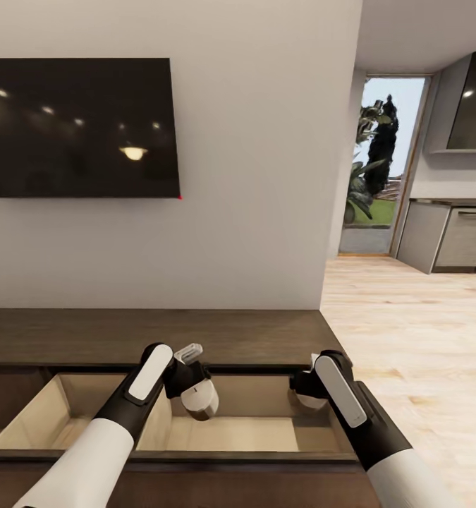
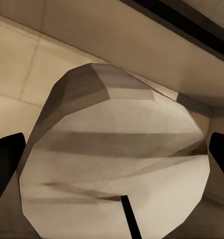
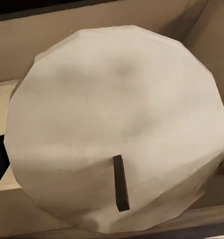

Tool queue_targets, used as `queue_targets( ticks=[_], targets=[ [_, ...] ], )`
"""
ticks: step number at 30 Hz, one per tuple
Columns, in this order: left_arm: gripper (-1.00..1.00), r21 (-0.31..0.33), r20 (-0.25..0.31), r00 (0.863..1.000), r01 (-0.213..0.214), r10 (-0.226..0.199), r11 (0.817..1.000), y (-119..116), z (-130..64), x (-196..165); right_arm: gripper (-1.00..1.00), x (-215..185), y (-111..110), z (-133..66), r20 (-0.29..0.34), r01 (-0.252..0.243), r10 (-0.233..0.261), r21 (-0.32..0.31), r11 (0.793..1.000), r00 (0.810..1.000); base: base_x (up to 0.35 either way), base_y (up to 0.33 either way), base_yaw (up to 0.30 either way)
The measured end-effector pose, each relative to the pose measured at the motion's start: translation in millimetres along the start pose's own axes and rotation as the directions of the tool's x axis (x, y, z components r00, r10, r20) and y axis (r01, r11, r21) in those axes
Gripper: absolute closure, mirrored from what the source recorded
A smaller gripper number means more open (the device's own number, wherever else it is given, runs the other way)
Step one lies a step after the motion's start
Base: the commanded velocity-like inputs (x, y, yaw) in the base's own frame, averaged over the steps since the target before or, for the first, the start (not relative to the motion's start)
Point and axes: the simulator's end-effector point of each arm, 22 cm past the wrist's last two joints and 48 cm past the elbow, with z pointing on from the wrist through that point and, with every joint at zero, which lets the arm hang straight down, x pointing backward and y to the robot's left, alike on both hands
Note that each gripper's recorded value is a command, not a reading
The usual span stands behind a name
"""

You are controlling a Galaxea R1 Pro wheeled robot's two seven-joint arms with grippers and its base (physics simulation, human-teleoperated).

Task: Place each of the two pumpkins and all three candles from the living room inside a cabinet in the living room (use any cabinet), then make sure every cabinet is closed, and position the cauldron so it is next to a table in the living room.

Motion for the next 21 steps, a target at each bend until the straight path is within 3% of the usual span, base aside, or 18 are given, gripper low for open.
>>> queue_targets(
  ticks=[10,21],
  targets=[
    [1.0,-0.015,-0.036,0.999,0.007,-0.008,1.0,7,20.2,10,1.0,21,-5,27.6,-0.07,0.01,-0.008,0.026,1.0,0.998,0.0,0.0,0.0],
    [1.0,-0.041,-0.049,0.998,-0.044,0.042,0.998,3,41.0,25,1.0,32,-6,45.0,-0.106,0.011,-0.008,0.034,0.999,0.994,0.0,0.0,0.0]
  ],
)
